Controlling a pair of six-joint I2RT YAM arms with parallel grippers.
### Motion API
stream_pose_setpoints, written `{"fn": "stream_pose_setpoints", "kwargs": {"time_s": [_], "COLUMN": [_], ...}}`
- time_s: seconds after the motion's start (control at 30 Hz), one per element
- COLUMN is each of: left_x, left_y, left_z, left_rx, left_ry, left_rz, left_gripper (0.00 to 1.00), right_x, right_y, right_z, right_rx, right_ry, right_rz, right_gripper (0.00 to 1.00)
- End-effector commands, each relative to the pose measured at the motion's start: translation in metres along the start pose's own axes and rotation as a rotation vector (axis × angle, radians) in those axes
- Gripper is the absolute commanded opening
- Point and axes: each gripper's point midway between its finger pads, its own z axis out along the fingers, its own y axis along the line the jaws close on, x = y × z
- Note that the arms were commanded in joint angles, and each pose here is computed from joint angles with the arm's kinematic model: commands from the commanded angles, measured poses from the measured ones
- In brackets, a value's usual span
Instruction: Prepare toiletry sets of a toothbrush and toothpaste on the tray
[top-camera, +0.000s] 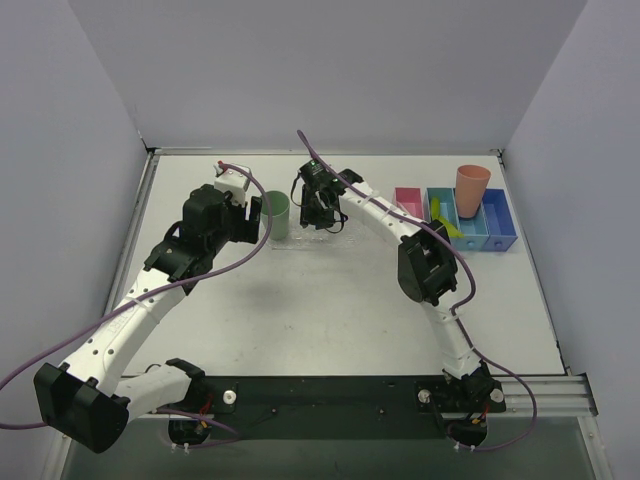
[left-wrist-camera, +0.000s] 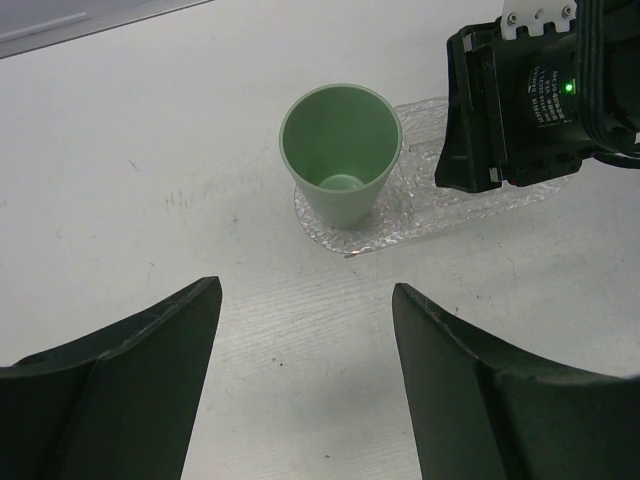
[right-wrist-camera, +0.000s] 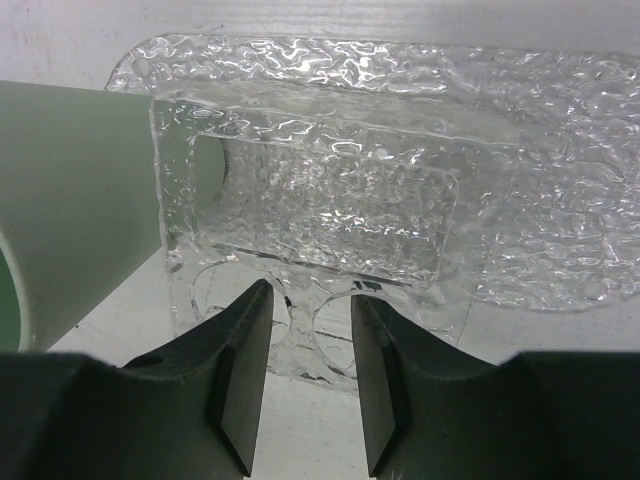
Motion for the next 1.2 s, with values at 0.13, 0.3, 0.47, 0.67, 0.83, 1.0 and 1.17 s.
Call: {"fn": "stream_pose_setpoints", "kwargs": {"time_s": [0.13, 0.3, 0.47, 0.67, 0.83, 1.0, 1.17], "left_x": [-0.007, -0.006, -0.005, -0.006, -0.005, -0.004, -0.005], "left_y": [-0.001, -0.001, -0.001, 0.0, -0.001, -0.002, -0.003], "left_z": [0.0, 0.0, 0.001, 0.0, 0.001, 0.003, 0.002], "left_rx": [-0.001, -0.001, -0.001, -0.004, -0.001, 0.002, 0.007], "left_ry": [-0.026, -0.023, -0.02, -0.022, -0.02, -0.014, -0.017], "left_rz": [0.004, 0.005, 0.005, 0.002, 0.002, -0.001, -0.012], "left_gripper": [0.79, 0.8, 0.8, 0.8, 0.79, 0.8, 0.8], "right_x": [-0.014, -0.021, -0.028, -0.034, -0.036, -0.034, -0.047], "right_y": [0.01, 0.014, 0.02, 0.023, 0.016, 0.014, 0.009], "right_z": [-0.023, -0.033, -0.042, -0.053, -0.058, -0.07, -0.11], "right_rx": [-0.018, -0.033, -0.056, -0.079, -0.054, -0.059, -0.074], "right_ry": [-0.047, -0.078, -0.112, -0.148, -0.164, -0.172, -0.251], "right_rz": [-0.011, -0.009, -0.01, -0.004, -0.005, -0.016, -0.095], "right_gripper": [0.35, 0.35, 0.35, 0.35, 0.35, 0.35, 0.34]}}
